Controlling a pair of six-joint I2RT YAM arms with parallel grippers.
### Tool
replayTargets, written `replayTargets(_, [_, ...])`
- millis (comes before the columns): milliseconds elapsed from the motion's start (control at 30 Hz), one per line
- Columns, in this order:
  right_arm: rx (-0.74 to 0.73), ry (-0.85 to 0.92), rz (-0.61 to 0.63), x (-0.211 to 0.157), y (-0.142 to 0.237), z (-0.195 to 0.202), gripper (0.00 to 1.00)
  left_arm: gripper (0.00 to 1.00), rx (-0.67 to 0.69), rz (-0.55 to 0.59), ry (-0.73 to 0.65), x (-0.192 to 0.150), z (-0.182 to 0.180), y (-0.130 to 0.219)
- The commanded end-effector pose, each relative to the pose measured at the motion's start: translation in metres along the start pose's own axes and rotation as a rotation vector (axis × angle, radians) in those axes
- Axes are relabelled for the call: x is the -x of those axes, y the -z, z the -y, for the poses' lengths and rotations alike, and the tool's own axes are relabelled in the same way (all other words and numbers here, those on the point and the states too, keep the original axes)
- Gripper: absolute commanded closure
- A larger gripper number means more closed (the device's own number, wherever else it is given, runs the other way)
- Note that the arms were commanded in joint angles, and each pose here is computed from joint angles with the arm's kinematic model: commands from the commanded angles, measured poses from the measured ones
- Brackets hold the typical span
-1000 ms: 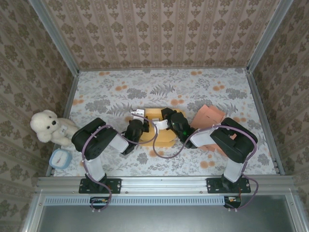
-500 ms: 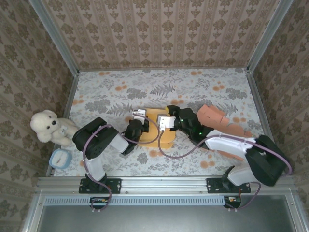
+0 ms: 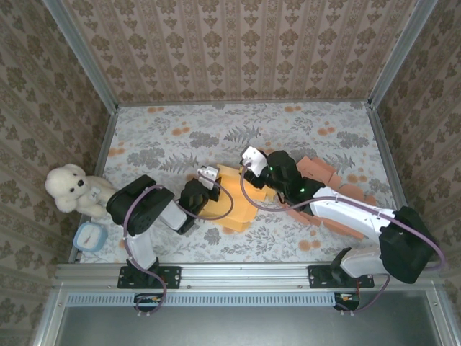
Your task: Fold the paper box
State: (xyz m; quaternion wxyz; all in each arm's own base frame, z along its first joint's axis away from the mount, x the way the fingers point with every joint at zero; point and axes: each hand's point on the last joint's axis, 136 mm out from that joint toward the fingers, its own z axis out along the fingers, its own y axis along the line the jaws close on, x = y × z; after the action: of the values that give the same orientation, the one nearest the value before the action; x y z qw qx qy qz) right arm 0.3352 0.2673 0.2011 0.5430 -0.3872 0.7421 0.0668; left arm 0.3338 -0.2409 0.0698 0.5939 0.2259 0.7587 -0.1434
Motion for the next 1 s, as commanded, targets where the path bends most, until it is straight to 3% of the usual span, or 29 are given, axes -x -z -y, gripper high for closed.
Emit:
replayTargets(0, [-0.030, -0.134, -0.080, -0.019, -0.007, 0.003, 0.50, 1.00, -0.080, 0.003, -0.053, -0.002, 0.009, 0.004])
replayTargets(300, [-0.024, -0.148, -0.192, -0.063, -0.037, -0.010, 0.50, 0.99, -0.074, -0.002, -0.018, -0.004, 0.005, -0.002])
replayTargets(367, [-0.028, -0.150, -0.210, -0.069, -0.041, -0.010, 0.51, 0.89, -0.070, -0.004, -0.006, -0.004, 0.004, -0.003])
replayTargets(500, [-0.036, -0.152, -0.222, -0.073, -0.043, -0.008, 0.52, 0.82, -0.072, 0.002, 0.006, -0.002, 0.003, -0.002])
replayTargets(667, [-0.050, -0.163, -0.224, -0.074, -0.043, -0.003, 0.53, 0.67, -0.090, 0.016, 0.025, 0.004, 0.005, 0.002])
replayTargets(967, [-0.046, -0.166, -0.226, -0.074, -0.043, -0.003, 0.54, 0.66, -0.116, 0.061, 0.041, 0.021, 0.008, 0.012])
